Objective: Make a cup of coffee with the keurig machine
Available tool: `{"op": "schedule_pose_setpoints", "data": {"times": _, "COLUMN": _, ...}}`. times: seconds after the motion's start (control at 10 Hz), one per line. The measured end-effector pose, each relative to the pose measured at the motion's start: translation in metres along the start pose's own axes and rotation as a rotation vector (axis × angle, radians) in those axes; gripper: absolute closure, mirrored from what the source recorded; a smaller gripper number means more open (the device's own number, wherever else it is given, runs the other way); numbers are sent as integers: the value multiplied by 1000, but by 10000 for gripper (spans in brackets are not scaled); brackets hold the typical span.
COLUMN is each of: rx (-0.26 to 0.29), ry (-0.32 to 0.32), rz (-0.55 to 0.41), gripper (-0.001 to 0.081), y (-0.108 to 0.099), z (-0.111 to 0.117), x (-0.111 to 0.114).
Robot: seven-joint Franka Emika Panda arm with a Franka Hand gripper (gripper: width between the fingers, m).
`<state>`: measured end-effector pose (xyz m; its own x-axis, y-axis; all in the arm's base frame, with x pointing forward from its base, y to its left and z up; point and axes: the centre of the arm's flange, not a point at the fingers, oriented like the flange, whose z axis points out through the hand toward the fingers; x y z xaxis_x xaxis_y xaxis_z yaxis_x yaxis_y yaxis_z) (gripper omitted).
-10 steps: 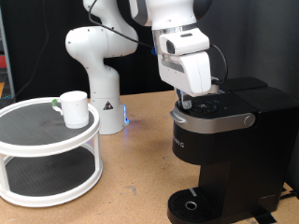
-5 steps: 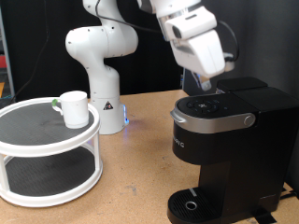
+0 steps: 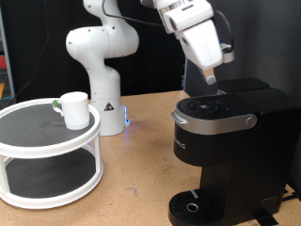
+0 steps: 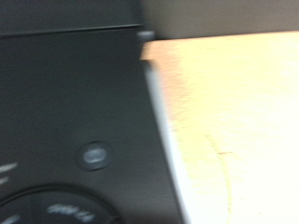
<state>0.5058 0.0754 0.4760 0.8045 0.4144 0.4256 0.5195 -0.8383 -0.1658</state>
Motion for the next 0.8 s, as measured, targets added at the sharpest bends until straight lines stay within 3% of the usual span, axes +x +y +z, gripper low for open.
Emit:
{"op": "schedule_pose_setpoints", "data": {"times": 0.2, "rx": 21, "ry": 20, "rz": 200, "gripper": 799, "y": 1, "z": 2, "x": -14}}
{"op": "schedule_pose_setpoints", "data": {"times": 0.4, "rx": 96, "ry": -62, "rz": 205, "gripper": 799, "y": -2, "z": -10, "x": -34}}
{"op": "schedule_pose_setpoints", "data": {"times": 0.6, "rx": 97, "ry": -29, "rz": 214, "gripper": 799, "y": -1, "z": -9, "x": -34}}
{"op": "schedule_pose_setpoints", "data": {"times": 0.8, "rx": 161, "ry": -32, "rz": 169, "gripper": 799, "y": -1, "z": -12, "x": -55}}
